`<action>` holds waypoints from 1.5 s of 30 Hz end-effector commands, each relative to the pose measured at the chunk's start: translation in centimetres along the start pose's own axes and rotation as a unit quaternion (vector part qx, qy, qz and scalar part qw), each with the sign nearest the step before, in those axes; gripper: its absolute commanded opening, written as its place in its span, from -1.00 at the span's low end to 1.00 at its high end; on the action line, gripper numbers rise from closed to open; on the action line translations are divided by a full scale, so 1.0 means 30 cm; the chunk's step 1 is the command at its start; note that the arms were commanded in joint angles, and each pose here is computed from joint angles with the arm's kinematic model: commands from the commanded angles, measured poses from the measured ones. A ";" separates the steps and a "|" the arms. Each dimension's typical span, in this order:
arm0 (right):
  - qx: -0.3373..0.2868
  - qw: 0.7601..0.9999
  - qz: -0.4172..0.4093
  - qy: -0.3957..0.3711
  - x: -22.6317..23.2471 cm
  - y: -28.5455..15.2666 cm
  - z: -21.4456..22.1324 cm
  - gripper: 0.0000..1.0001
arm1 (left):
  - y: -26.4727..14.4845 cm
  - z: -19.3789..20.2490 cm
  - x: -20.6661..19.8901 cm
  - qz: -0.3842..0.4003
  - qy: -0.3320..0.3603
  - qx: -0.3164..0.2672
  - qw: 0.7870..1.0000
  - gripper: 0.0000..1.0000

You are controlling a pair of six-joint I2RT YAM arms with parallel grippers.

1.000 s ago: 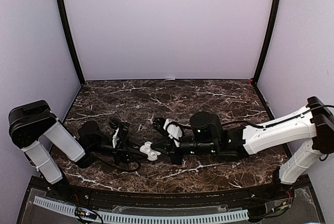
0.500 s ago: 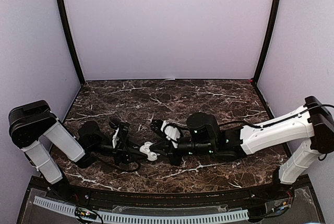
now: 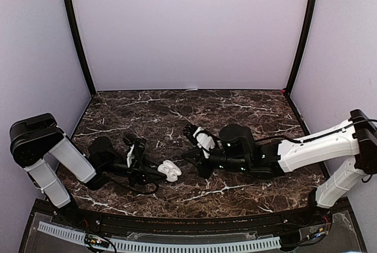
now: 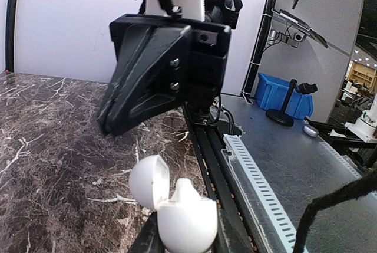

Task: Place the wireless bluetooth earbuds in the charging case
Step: Close the charging case with the earbuds, then place the charging case with the earbuds at the center of the board.

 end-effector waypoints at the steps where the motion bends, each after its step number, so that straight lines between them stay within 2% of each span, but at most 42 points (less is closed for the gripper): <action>1: 0.057 0.997 0.007 0.043 -0.037 0.084 0.080 -1.00 | 0.002 -0.032 -0.023 0.013 0.027 -0.014 0.999 -0.75; 5: 0.094 0.991 -0.075 0.059 0.014 0.169 0.121 -1.00 | 0.002 -0.033 -0.024 0.014 0.028 -0.015 0.999 -0.75; 7: 0.071 0.985 -0.141 0.068 0.055 0.169 0.095 -1.00 | 0.001 -0.032 -0.026 0.015 0.027 -0.014 0.999 -0.75; 10: -0.012 0.973 -0.216 0.075 0.091 0.109 0.010 -1.00 | 0.001 -0.031 -0.025 0.014 0.027 -0.014 0.999 -0.75; 12: -0.044 0.969 -0.232 0.073 0.092 0.068 -0.021 -1.00 | 0.001 -0.032 -0.024 0.014 0.026 -0.013 0.999 -0.75; 17: -0.075 0.970 -0.225 0.051 0.088 -0.006 -0.043 -1.00 | 0.004 -0.029 -0.017 0.011 0.020 -0.010 1.000 -0.74; 20: -0.081 0.977 -0.188 0.051 0.062 -0.030 -0.033 -1.00 | 0.006 -0.026 -0.012 0.008 0.017 -0.007 1.000 -0.74; 24: -0.056 0.993 -0.067 0.077 -0.041 -0.037 0.007 -1.00 | 0.007 -0.023 -0.006 0.002 0.016 -0.005 1.000 -0.75; 27: -0.043 0.993 0.025 0.110 -0.133 -0.071 0.049 -1.00 | 0.008 -0.020 0.006 -0.011 0.014 -0.004 1.000 -0.75; 30: -0.059 0.982 0.099 0.149 -0.234 -0.142 0.082 -1.00 | 0.005 -0.022 0.071 -0.093 0.005 -0.002 0.996 -0.75; 32: -0.056 0.975 0.132 0.168 -0.291 -0.180 0.115 -1.00 | 0.005 -0.013 0.151 -0.175 -0.015 0.025 0.984 -0.74; 35: -0.043 0.966 0.177 0.182 -0.352 -0.224 0.157 -1.00 | -0.012 0.024 0.278 -0.305 -0.062 0.094 0.946 -0.74; 37: -0.039 0.963 0.196 0.182 -0.373 -0.247 0.176 -1.00 | -0.020 0.029 0.326 -0.351 -0.079 0.120 0.925 -0.74; 45: -0.018 0.955 0.239 0.173 -0.409 -0.285 0.208 -1.00 | -0.007 0.044 0.390 -0.393 -0.146 0.150 0.896 -0.70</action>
Point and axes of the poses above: each gripper's point midway between its finger pads, its own y axis out along the fingers, its own x axis along the line the jaws close on, z = x × y, the point moved 6 cm from there along -y, back along the fingers, and after that the axes turned 9 degrees about -y, right-handed, at the moved point
